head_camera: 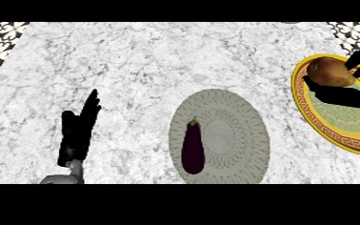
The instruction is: Pick the pear from the placemat and place it in the plate
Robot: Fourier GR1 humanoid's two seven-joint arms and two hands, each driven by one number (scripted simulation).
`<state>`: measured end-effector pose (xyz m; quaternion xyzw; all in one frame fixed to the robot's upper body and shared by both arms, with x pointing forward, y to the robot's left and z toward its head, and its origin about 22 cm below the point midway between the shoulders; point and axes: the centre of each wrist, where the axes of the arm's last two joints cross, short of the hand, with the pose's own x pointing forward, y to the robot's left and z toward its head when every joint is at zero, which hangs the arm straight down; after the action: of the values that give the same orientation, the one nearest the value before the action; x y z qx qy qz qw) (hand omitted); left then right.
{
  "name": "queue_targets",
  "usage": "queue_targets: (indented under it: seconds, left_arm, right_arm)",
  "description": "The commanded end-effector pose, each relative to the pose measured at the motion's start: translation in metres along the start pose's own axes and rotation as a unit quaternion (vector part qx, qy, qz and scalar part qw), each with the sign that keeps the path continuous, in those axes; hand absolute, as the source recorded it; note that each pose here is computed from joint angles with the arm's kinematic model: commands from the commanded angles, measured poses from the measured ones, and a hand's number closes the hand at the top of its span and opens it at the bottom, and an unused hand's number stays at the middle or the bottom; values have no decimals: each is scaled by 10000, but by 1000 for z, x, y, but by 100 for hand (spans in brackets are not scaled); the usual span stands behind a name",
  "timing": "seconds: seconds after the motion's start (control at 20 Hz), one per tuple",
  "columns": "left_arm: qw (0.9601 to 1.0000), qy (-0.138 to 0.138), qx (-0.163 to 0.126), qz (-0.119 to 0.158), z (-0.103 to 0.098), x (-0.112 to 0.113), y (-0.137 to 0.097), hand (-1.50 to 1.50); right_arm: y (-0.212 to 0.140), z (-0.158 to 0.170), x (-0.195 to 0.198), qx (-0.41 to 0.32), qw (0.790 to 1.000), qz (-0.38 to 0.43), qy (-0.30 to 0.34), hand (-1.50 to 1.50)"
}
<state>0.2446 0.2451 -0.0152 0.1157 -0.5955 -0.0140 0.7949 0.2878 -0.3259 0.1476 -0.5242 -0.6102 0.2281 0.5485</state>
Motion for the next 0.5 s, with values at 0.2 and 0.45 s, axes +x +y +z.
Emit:
queue_targets:
  seconds: [0.2,0.45]
  left_arm:
    - [10000,-33,-51,-18,-5,17,15,0]
    - [10000,10,-69,11,4,0,-2,0]
  right_arm:
    - [17,-23,-55,21,9986,122,517,150]
    - [2,-58,-82,113,9976,277,617,150]
